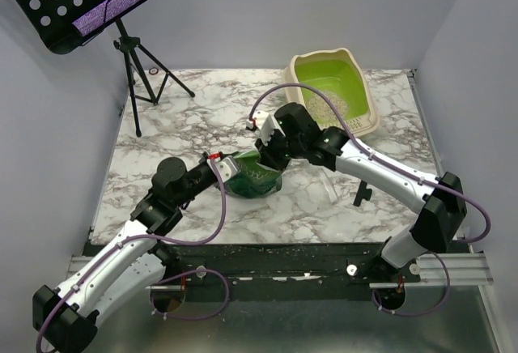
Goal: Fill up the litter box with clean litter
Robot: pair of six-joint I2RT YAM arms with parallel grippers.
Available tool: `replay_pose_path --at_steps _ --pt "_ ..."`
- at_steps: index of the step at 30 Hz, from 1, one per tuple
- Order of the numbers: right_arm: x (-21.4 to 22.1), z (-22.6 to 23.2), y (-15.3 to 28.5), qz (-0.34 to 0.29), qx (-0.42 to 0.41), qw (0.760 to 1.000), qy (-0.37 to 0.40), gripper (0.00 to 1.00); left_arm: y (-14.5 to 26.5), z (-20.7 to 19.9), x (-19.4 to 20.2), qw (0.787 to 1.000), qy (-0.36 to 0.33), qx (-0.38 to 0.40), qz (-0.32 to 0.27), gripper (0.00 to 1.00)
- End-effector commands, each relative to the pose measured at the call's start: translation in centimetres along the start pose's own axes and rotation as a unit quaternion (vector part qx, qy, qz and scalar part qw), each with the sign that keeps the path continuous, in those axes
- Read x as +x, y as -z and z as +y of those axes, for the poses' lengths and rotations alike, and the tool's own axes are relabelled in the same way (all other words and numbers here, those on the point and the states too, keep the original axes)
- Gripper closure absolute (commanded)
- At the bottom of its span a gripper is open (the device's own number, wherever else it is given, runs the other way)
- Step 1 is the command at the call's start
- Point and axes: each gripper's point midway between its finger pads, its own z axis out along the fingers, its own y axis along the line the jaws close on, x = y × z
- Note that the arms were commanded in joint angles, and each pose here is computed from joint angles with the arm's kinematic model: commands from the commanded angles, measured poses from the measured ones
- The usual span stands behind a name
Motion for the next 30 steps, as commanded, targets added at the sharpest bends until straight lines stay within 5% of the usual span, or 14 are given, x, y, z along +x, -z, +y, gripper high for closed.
replay_pose_path --at_steps 1,8,12,23,30 --pt "-0.9 0.7 -0.2 -0.004 -0.028 1.0 0.008 0.74 -0.2 0.2 -3.0 0.999 0.003 0.002 -0.054 0.98" --pt "-0.9 0.8 0.6 -0.002 -0.025 1.0 0.006 0.36 0.0 -0.1 -3.0 0.998 0.001 0.003 -0.058 0.97" --pt "-0.7 0.6 1.0 0.001 -0.015 1.0 0.008 0.23 0.0 0.0 -3.2 0.998 0.0 0.003 -0.062 0.97" --pt "-3.3 -0.7 5.9 -0.045 0.051 0.998 0.004 0.19 -1.0 0.5 -5.4 0.998 -0.016 0.042 -0.043 0.86" --pt "-2.9 -3.0 11.8 -0.084 0.169 0.98 -0.058 0.12 -1.2 0.4 -5.7 0.998 -0.023 0.054 -0.038 0.65"
